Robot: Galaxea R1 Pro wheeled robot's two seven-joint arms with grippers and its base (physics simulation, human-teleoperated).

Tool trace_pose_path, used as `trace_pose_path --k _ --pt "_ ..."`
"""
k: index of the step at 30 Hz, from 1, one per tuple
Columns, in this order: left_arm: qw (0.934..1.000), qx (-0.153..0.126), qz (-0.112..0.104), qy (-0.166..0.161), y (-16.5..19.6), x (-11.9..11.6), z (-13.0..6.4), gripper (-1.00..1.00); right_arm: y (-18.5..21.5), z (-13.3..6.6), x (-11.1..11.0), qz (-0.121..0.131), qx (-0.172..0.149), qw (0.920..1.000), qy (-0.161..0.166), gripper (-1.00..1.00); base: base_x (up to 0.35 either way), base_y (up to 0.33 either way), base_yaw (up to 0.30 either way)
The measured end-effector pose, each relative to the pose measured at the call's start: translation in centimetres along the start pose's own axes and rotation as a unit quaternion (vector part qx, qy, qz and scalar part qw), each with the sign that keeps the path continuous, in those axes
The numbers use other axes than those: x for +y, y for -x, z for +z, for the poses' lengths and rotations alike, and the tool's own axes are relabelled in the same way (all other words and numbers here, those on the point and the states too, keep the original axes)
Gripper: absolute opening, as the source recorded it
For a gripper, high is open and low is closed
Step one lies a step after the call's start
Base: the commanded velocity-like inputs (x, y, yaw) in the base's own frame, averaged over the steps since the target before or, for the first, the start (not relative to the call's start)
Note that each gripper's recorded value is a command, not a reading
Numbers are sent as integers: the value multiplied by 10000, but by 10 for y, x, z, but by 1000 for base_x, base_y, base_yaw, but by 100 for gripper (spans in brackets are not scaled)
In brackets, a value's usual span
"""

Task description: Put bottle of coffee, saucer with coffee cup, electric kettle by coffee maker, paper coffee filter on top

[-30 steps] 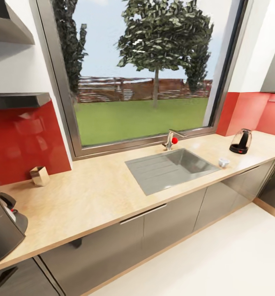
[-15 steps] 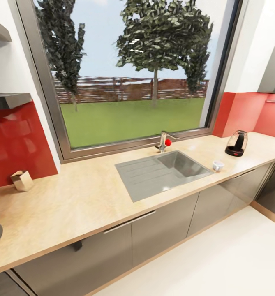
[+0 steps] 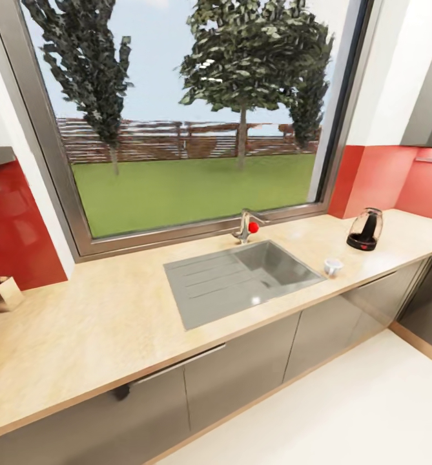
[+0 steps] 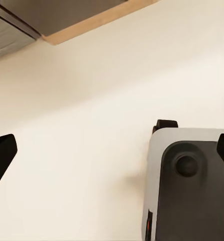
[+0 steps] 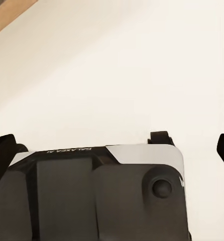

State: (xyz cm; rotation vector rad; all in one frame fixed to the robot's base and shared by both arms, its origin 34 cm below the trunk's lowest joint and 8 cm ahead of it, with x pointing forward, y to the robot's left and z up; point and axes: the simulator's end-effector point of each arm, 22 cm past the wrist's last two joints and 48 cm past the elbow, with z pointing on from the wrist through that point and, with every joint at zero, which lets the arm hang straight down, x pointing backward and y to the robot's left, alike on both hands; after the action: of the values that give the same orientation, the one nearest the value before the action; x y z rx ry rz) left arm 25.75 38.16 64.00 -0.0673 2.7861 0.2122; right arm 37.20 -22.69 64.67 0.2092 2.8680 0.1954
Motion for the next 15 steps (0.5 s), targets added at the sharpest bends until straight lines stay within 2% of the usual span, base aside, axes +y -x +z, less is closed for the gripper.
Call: trace_pose_path --k 15 --pt "10000 1 -8 -13 0 -2 0 100 0 0 0 0 0 10000 0 100 166 -241 0"
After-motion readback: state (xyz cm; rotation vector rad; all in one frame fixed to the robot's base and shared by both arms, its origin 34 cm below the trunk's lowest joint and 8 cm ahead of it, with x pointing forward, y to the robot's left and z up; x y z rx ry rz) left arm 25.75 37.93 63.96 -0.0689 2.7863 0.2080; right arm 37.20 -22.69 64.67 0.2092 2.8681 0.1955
